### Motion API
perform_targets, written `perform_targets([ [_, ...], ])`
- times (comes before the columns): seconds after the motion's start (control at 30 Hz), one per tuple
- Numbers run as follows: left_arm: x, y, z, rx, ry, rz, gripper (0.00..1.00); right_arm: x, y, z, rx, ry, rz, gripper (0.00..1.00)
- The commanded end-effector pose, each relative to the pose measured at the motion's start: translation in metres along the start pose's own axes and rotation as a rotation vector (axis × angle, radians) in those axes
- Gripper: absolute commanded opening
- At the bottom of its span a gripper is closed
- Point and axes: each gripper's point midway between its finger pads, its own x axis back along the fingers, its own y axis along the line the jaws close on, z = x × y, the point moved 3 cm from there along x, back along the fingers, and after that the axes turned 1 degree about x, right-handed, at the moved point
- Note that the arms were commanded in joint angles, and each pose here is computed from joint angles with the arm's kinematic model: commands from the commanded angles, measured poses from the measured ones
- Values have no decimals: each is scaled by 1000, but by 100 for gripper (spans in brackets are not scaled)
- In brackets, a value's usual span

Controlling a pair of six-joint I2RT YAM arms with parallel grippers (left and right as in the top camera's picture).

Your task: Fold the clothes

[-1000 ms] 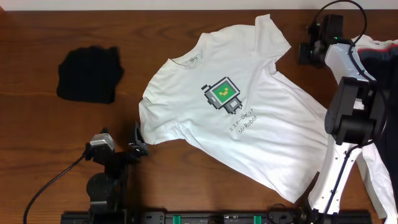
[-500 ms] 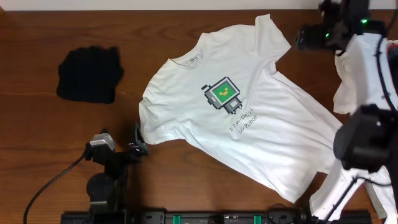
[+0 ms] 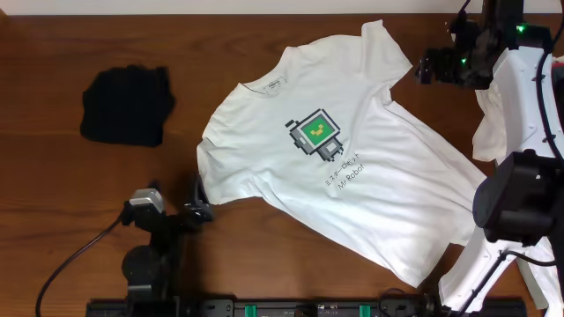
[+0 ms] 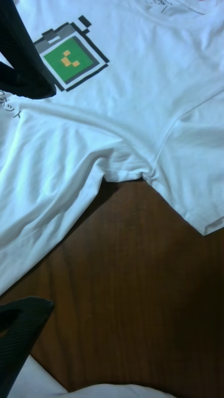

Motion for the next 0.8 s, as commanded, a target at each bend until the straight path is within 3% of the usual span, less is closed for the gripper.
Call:
perform_targets([
  [0.0,9,-29,-8,39,74,144,98,-2,4,1,5,5,-15,99],
  [0.3,20,-44,-48,-92,455,11,98,-2,4,1,5,4,-15,99],
  [0.53,-28,-45,-61,-106,803,-63,98,-2,4,1,5,4,-15,99],
  [0.67,-55,-33,-44,-174,918,-68,98,-2,4,1,5,5,-15,99],
  [0.77,-62,-10,-19,-163,1037,-181,99,-2,4,1,5,4,-15,99],
])
